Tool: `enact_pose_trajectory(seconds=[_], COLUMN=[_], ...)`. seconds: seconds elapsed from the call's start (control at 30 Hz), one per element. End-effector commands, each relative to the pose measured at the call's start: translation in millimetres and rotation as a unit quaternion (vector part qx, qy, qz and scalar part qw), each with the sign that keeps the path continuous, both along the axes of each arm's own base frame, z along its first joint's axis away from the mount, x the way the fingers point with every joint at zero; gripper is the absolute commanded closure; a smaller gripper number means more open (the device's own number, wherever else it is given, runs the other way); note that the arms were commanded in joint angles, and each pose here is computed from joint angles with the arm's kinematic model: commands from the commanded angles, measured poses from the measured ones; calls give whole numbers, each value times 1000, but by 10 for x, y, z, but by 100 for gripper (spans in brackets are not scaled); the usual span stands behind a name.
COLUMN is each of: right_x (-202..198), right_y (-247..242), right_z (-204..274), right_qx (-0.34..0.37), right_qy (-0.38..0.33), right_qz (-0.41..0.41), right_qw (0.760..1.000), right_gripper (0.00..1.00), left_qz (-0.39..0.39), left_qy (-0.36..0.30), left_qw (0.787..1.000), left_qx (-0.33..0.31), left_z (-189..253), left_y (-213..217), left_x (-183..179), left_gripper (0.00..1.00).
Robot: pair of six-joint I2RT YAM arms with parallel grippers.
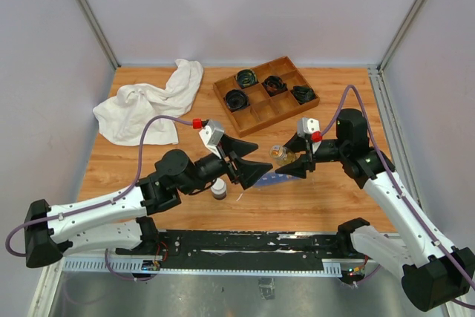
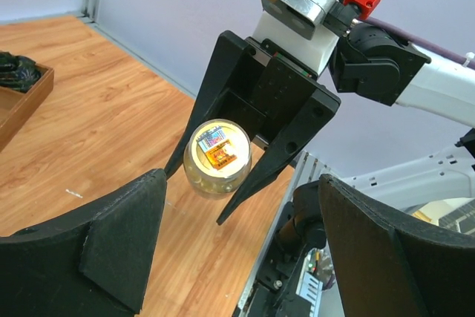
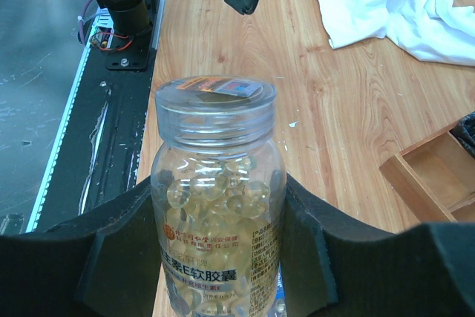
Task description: Sort the pills into containers
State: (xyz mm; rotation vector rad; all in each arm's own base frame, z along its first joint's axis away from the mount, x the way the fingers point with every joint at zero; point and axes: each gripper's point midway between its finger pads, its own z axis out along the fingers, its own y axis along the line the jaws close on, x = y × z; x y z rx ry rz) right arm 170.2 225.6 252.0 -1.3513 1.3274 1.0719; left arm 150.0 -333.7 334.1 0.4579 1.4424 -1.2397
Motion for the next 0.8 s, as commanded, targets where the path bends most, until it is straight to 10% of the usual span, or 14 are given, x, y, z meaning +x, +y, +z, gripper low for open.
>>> enact_pose_trajectory(seconds=[0.0, 0.77], right_x=[45, 85], right_y=[-16, -28], right_z=[100, 69], right_qx=[8, 1], right_qy=[-20, -24], right_qz=[-1, -10], right_qw=[1000, 1000], right_gripper=[94, 94], left_qz=[9, 114], left_qy=[-9, 0], left_qw=[1000, 989], left_qx=[1, 97], left_z=[125, 68], left_y=[-26, -343], left_x=[33, 362], left_gripper=[12, 30])
